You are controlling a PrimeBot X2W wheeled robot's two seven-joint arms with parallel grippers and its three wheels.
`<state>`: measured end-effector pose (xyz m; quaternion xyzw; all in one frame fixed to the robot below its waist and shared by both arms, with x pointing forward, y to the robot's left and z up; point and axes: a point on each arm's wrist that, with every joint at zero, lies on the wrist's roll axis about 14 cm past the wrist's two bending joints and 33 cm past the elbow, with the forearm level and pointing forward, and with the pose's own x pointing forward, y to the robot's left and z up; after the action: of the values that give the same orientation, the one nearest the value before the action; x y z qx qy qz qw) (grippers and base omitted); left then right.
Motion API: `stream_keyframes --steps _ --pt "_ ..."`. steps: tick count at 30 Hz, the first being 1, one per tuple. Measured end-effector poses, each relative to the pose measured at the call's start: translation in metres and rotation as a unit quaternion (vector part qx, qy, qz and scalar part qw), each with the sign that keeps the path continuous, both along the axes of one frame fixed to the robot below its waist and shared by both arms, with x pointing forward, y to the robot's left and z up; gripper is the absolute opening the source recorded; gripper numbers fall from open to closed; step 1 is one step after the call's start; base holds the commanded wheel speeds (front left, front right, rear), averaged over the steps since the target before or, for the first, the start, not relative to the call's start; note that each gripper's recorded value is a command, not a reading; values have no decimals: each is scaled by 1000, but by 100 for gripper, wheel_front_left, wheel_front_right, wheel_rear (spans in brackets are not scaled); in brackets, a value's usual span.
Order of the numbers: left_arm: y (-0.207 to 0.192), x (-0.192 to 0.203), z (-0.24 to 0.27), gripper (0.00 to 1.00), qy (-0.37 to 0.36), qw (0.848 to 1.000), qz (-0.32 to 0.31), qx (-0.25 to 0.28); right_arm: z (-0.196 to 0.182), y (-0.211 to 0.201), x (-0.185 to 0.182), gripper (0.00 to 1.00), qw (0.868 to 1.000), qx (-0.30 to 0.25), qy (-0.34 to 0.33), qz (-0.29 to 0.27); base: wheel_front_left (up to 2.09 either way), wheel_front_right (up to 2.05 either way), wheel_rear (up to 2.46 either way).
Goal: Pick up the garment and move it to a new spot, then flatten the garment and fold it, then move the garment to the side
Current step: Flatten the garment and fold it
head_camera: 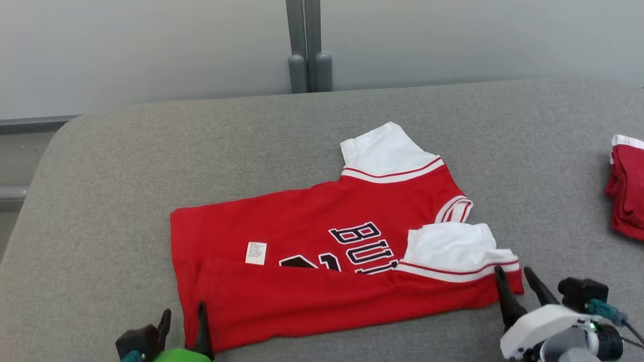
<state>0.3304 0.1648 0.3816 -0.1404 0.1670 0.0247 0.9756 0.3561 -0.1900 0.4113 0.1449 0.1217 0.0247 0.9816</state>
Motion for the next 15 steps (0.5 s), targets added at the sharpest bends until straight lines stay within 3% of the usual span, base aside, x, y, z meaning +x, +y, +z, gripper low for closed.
stream_keyframes --steps 8,15 --pt "2 64 37 100 -61 998 -5 27 46 14 67 100 996 -37 -74 35 0 0 0" --pt "13 113 34 100 -50 997 -8 60 57 37 117 100 991 -68 -86 82 0 0 0"
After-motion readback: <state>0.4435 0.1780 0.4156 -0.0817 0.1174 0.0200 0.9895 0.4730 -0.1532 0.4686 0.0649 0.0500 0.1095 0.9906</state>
